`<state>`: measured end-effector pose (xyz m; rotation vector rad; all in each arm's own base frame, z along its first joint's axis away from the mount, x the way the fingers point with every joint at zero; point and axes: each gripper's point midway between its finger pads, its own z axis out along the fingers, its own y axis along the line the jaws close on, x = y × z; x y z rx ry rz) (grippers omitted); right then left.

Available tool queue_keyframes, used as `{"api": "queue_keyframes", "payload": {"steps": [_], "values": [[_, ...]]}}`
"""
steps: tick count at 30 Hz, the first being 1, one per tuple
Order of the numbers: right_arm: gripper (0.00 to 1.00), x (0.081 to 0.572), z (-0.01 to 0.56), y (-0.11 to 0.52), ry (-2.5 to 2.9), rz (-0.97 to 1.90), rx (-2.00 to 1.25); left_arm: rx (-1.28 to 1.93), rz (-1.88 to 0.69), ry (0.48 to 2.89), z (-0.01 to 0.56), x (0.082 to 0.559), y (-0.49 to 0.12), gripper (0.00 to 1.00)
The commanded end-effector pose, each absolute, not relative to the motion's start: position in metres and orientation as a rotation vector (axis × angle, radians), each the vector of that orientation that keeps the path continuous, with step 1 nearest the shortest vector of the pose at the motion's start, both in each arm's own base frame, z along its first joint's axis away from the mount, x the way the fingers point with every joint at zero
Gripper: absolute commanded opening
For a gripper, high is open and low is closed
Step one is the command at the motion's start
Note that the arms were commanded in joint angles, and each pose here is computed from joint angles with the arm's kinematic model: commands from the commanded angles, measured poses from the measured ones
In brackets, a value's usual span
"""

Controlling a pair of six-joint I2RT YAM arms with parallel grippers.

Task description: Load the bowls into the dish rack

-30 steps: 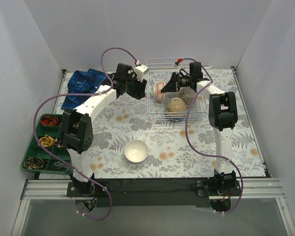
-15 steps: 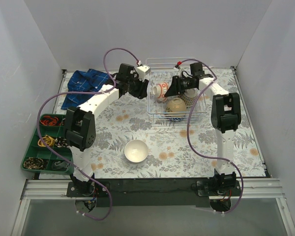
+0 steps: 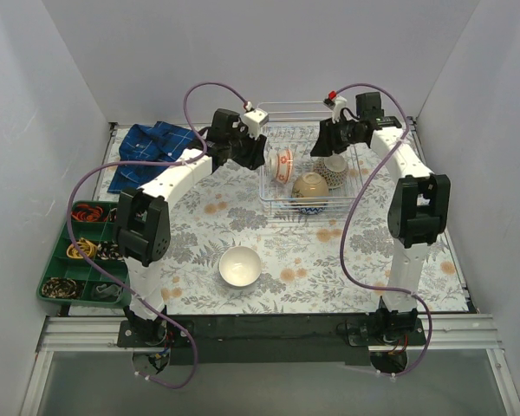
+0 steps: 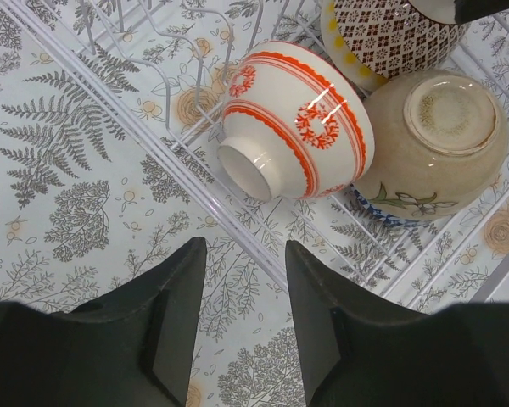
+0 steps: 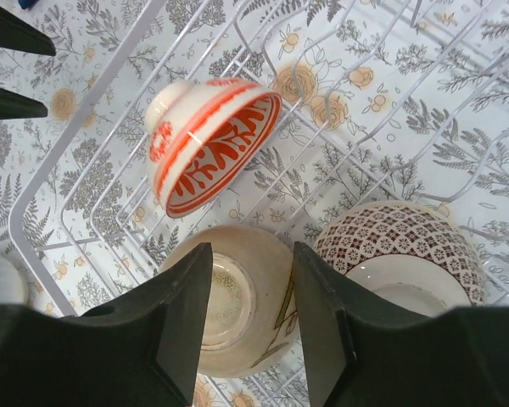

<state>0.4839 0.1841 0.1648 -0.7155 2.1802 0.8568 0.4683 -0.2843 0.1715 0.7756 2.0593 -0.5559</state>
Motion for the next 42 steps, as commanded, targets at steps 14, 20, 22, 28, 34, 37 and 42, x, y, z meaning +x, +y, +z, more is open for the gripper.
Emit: {"api": "queue_keyframes", "payload": {"steps": [14, 20, 22, 28, 34, 37, 42], "values": [[0.19, 0.474, 0.178, 0.225, 2.084, 0.753, -0.93, 0.847, -0.55, 1.974, 0.171, 0.455, -0.332, 0.24], [0.15, 0.489, 0.151, 0.223, 2.143, 0.656, -0.928, 0.801, -0.477, 1.966, 0.18, 0.465, -0.324, 0.14], [0.14, 0.493, 0.141, 0.219, 2.168, 0.615, -0.923, 0.792, -0.453, 1.963, 0.183, 0.464, -0.319, 0.08], [0.13, 0.5, 0.114, 0.212, 2.224, 0.553, -0.925, 0.79, -0.4, 1.955, 0.19, 0.458, -0.305, 0.07], [0.13, 0.504, 0.104, 0.202, 2.254, 0.503, -0.914, 0.785, -0.38, 1.97, 0.184, 0.454, -0.299, 0.08], [0.14, 0.507, 0.11, 0.205, 2.234, 0.507, -0.922, 0.787, -0.383, 1.97, 0.182, 0.456, -0.3, 0.21], [0.46, 0.51, 0.15, 0.217, 2.072, 0.517, -1.033, 0.765, -0.36, 1.964, 0.182, 0.467, -0.302, 0.44]]}}
